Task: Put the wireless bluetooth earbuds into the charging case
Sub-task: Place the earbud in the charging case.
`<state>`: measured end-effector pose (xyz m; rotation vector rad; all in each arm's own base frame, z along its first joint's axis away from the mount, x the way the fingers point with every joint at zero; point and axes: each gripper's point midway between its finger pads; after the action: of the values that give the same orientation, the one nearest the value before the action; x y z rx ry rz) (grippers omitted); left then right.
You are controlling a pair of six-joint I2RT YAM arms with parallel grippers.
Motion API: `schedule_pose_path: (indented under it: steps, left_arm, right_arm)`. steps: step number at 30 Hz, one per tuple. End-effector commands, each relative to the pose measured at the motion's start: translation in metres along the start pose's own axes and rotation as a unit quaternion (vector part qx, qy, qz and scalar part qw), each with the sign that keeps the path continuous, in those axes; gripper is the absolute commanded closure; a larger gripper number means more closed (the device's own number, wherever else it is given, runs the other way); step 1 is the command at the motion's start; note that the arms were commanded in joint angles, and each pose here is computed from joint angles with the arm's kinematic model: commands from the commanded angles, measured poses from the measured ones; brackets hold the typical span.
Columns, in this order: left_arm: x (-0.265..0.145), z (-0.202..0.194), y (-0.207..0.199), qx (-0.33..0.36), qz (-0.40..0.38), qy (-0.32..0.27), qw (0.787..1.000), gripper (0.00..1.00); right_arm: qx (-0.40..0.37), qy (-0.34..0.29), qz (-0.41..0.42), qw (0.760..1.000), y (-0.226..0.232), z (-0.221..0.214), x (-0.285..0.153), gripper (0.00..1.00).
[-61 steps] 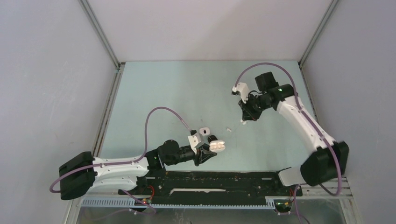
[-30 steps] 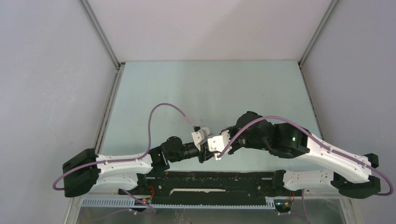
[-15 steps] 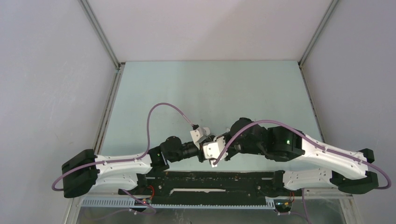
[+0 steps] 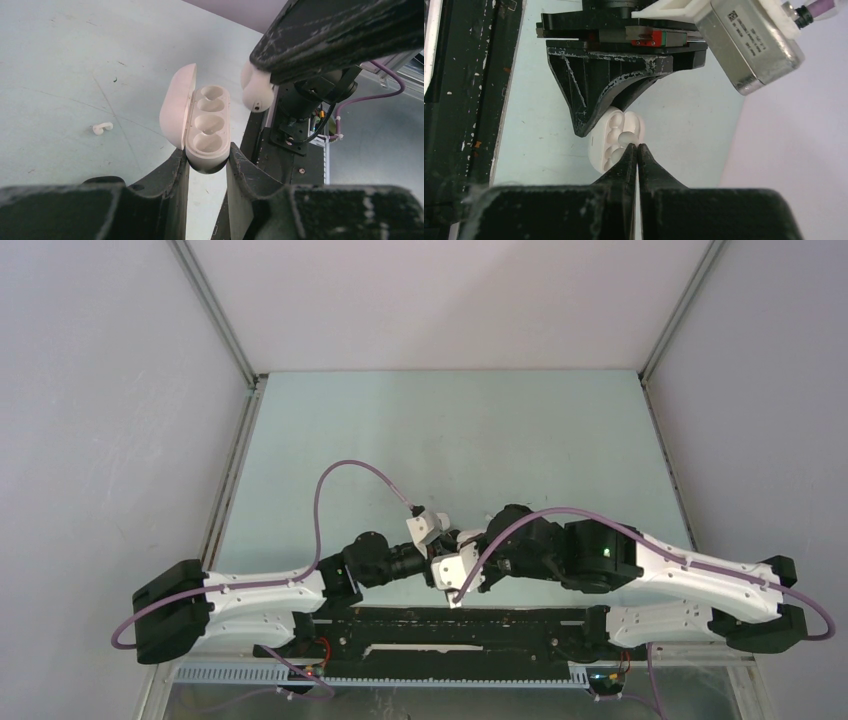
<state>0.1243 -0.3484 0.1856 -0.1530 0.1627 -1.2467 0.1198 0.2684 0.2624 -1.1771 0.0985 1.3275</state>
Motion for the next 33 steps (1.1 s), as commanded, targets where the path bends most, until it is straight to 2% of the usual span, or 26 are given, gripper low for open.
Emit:
schedule_pose_path:
  steps: [1,33]
  left_arm:
    - [0.004,0.040,-0.001,-0.003,0.004,-0.058,0.998,1.00]
    - [0.000,0.043,-0.005,-0.008,-0.008,-0.073,0.997,1.00]
  right_arm:
    - [0.012,-0.005,-0.027,1.000,-0.009,0.006,0.007,1.00]
    - [-0.032,0.032,-0.032,0.998,0.002,-0.012,0.031,1.00]
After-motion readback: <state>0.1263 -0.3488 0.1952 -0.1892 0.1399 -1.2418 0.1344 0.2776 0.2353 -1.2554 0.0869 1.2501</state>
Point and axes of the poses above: each gripper's point midway between its finger pads, its own x axis out along the fingers, its own y axis along the line the jaws close on, z = x × y, and after that the axes turned 2 degrees about x, right-handed
